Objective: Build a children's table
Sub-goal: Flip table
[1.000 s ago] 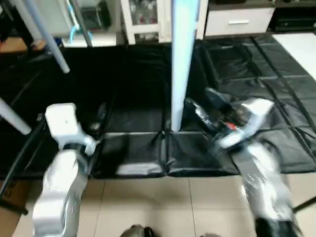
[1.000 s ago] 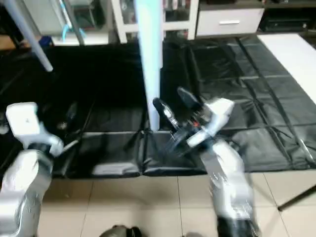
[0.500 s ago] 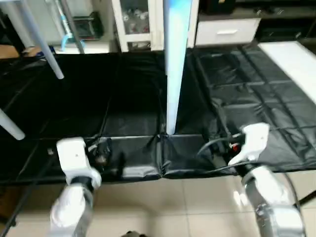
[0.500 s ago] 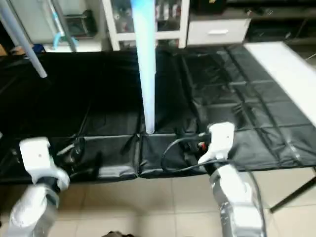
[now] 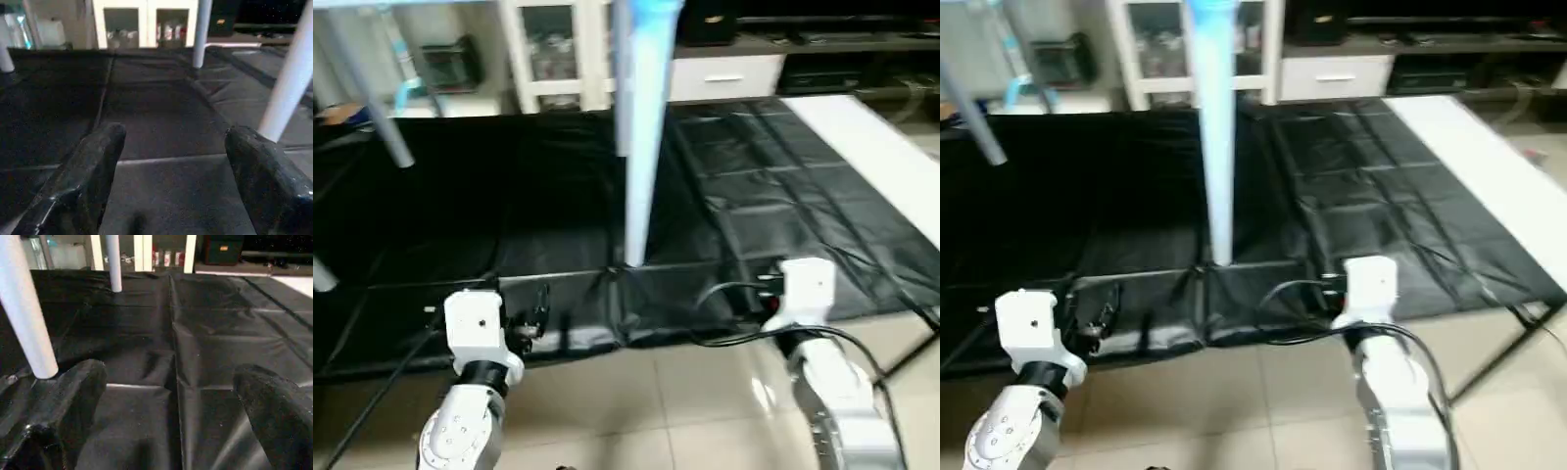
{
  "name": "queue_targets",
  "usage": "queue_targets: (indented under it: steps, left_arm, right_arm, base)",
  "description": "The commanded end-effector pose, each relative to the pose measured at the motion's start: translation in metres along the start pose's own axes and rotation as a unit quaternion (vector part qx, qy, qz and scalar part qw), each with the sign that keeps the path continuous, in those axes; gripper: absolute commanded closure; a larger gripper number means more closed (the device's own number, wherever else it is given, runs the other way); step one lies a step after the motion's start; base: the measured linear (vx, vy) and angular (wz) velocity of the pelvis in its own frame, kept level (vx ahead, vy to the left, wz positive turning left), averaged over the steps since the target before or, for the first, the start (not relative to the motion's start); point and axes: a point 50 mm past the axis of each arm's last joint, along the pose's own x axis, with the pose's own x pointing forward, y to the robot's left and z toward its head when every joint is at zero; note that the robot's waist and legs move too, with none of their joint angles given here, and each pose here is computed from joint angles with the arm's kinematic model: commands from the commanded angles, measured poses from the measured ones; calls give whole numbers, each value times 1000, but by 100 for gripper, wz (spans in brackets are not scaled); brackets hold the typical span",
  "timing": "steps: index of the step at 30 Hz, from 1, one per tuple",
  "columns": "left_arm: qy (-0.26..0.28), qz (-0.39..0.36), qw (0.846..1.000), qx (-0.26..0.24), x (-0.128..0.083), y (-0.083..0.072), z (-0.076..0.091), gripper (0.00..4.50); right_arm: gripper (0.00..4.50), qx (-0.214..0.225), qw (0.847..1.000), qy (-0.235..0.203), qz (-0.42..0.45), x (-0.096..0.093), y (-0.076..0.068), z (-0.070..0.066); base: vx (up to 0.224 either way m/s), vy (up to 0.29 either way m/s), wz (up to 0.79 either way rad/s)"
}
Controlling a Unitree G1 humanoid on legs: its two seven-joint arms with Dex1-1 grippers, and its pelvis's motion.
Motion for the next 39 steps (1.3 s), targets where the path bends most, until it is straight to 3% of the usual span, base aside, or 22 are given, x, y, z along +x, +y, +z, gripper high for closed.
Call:
queue_targets:
  steps: [1, 7, 17, 23, 39]
  left_arm:
    - [-4, -8, 1000, 4, -1, -3, 1, 78]
    - [5, -5, 1000, 10, -4, -5, -3, 78]
    - [6, -7, 1000, 20, -5, -5, -3, 78]
    - [8, -9, 1000, 21, -5, -6, -5, 78]
    - [16, -8, 1000, 16, -4, -8, -11, 78]
  right_arm:
    - [0, 3, 1000, 6, 13, 1, 3, -2]
    - [0, 15, 999, 5, 33, -1, 7, -2]
    - [0, 10, 999, -10, 48, 1, 11, 1]
    - [0, 18, 996, 2, 84, -2, 13, -3]
    - [0, 11, 993, -2, 114, -2, 18, -3]
  base:
    - [-113, -33, 4]
    - [-7, -6, -3]
    - [-143, 4, 8]
    - [-135, -114, 5]
    - [-49, 28, 63]
